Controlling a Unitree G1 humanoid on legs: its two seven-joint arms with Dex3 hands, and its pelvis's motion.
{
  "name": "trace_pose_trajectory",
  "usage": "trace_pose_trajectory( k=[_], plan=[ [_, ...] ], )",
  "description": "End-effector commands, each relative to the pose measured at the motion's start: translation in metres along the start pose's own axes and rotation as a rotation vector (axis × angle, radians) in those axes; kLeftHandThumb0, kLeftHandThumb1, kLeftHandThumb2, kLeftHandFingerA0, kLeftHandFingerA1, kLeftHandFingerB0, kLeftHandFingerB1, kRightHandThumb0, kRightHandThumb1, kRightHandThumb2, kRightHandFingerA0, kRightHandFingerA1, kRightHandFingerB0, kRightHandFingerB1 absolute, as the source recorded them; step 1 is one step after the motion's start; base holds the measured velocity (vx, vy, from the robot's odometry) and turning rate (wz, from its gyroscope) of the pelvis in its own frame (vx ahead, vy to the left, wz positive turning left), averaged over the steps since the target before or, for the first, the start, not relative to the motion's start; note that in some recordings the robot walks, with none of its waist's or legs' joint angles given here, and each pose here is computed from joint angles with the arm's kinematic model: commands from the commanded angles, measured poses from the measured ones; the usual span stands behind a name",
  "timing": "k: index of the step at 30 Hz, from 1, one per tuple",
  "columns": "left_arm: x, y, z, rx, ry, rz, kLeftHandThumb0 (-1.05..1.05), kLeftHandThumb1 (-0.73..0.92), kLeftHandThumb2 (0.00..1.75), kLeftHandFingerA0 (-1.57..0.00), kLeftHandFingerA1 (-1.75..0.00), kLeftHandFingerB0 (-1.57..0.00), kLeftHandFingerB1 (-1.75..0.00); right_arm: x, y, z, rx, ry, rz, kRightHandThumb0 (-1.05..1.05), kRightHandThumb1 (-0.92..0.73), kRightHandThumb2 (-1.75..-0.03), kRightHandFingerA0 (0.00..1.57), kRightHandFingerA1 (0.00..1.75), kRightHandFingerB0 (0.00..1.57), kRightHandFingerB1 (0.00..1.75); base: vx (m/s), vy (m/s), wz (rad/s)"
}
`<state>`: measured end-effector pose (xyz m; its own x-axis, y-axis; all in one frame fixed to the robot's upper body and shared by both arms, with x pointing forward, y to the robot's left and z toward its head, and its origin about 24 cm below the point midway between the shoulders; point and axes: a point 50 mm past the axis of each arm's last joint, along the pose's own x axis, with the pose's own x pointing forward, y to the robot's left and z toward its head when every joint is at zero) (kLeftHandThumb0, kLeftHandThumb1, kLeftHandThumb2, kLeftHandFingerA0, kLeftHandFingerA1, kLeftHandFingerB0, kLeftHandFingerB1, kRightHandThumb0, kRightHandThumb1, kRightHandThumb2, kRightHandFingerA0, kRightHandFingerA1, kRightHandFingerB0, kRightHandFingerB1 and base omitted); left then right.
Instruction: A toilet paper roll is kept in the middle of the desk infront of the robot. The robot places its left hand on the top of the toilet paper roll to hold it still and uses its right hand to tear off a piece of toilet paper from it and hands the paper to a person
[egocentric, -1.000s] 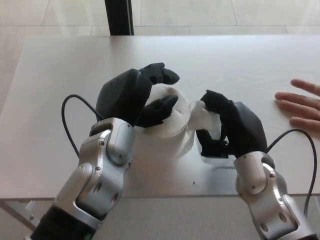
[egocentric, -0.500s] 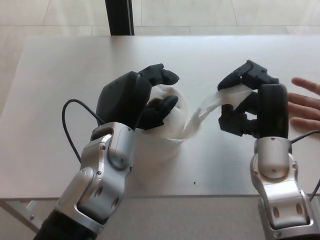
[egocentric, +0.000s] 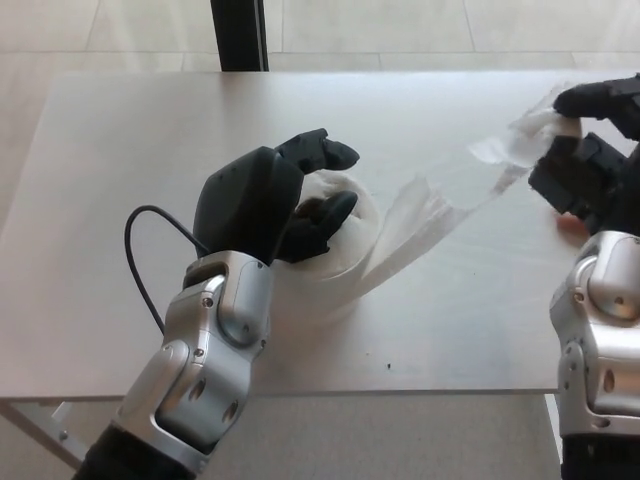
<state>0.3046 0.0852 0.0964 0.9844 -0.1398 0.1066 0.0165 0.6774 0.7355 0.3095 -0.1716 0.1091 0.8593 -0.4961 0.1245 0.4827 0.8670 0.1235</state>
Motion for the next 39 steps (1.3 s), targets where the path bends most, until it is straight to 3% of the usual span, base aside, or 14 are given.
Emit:
trace_pose_trajectory(
  k=[1, 2, 3, 7, 8, 10, 13, 21, 22, 28, 34, 37, 38, 39],
  plan=[
    [-0.018, -0.022, -0.037, 0.058, 0.125, -0.078, -0.44, 0.69, 0.61, -0.57, -0.56, -0.66, -0.51, 0.005, 0.01, 0.024, 0.692, 0.176, -0.289, -0.38, -0.58, -1.1, 1.25, 1.42, 0.99, 1.28, 0.0, 0.0, 0.0],
    [-0.019, -0.023, -0.037, 0.061, 0.123, -0.078, -0.44, 0.69, 0.61, -0.58, -0.57, -0.66, -0.51, 0.007, 0.008, 0.026, 0.7, 0.168, -0.301, -0.31, -0.66, -0.91, 1.05, 1.75, 0.73, 1.72, 0.0, 0.0, 0.0],
    [-0.019, -0.023, -0.038, 0.064, 0.123, -0.081, -0.44, 0.7, 0.61, -0.57, -0.57, -0.66, -0.51, 0.009, 0.007, 0.028, 0.711, 0.163, -0.311, -0.47, -0.61, -0.98, 1.28, 1.48, 1.03, 1.34, 0.0, 0.0, 0.0],
    [-0.02, -0.024, -0.039, 0.061, 0.132, -0.092, -0.44, 0.7, 0.6, -0.57, -0.56, -0.66, -0.51, 0.018, 0.0, 0.038, 0.74, 0.117, -0.311, -0.45, -0.62, -1.0, 1.3, 1.48, 1.03, 1.33, 0.0, 0.0, 0.0],
    [-0.02, -0.024, -0.039, 0.059, 0.131, -0.09, -0.44, 0.69, 0.61, -0.57, -0.57, -0.66, -0.51, 0.019, -0.001, 0.04, 0.723, 0.098, -0.306, -0.26, -0.7, -0.86, 1.06, 1.75, 0.75, 1.71, 0.0, 0.0, 0.0],
    [-0.021, -0.024, -0.039, 0.056, 0.127, -0.089, -0.43, 0.69, 0.6, -0.58, -0.56, -0.67, -0.51, 0.023, -0.012, 0.043, 0.607, 0.054, -0.264, -0.09, -0.52, -1.34, 1.06, 1.75, 0.75, 1.64, 0.0, 0.0, 0.0],
    [-0.022, -0.022, -0.041, 0.048, 0.131, -0.091, -0.44, 0.7, 0.6, -0.57, -0.56, -0.67, -0.49, 0.033, -0.039, 0.042, 0.367, -0.072, -0.195, -0.24, -0.51, -1.17, 1.33, 1.47, 1.08, 1.32, 0.0, 0.0, 0.0],
    [-0.019, -0.006, -0.045, 0.06, 0.118, -0.042, -0.43, 0.69, 0.6, -0.58, -0.57, -0.67, -0.51, 0.052, -0.103, 0.034, -0.008, -0.116, -0.228, -0.15, -0.5, -1.14, 1.02, 1.75, 0.77, 1.58, 0.0, 0.0, 0.0],
    [-0.02, -0.005, -0.045, 0.058, 0.121, -0.042, -0.44, 0.69, 0.6, -0.57, -0.58, -0.68, -0.51, 0.051, -0.109, 0.031, -0.081, -0.122, -0.224, -0.2, -0.48, -1.15, 1.33, 1.42, 1.04, 1.24, 0.0, 0.0, 0.0],
    [-0.025, -0.01, -0.046, 0.05, 0.126, -0.059, -0.44, 0.68, 0.6, -0.58, -0.56, -0.7, -0.51, 0.049, -0.128, 0.015, -0.285, -0.164, -0.178, -0.05, -0.39, -1.25, 0.96, 1.73, 0.86, 1.51, 0.0, 0.0, 0.0],
    [-0.027, -0.015, -0.046, 0.052, 0.122, -0.068, -0.43, 0.68, 0.6, -0.59, -0.57, -0.7, -0.51, 0.051, -0.127, 0.014, -0.285, -0.133, -0.3, -0.1, -0.44, -1.09, 1.26, 1.38, 1.06, 1.21, 0.0, 0.0, 0.0],
    [-0.028, -0.017, -0.047, 0.057, 0.12, -0.07, -0.43, 0.69, 0.6, -0.59, -0.59, -0.7, -0.52, 0.058, -0.129, 0.018, -0.142, -0.093, -0.372, -0.03, -0.52, -1.06, 0.88, 1.72, 0.72, 1.48, 0.0, 0.0, 0.0],
    [-0.03, -0.018, -0.048, 0.053, 0.125, -0.075, -0.44, 0.69, 0.6, -0.58, -0.6, -0.7, -0.52, 0.061, -0.132, 0.019, -0.137, -0.108, -0.389, -0.04, -0.5, -1.05, 1.19, 1.4, 0.97, 1.25, 0.0, 0.0, 0.0],
    [-0.031, -0.02, -0.048, 0.05, 0.128, -0.079, -0.44, 0.7, 0.6, -0.58, -0.6, -0.7, -0.52, 0.062, -0.133, 0.021, -0.195, -0.128, -0.392, -0.03, -0.51, -1.08, 0.86, 1.75, 0.73, 1.57, 0.0, 0.0, 0.0]
  ],
)
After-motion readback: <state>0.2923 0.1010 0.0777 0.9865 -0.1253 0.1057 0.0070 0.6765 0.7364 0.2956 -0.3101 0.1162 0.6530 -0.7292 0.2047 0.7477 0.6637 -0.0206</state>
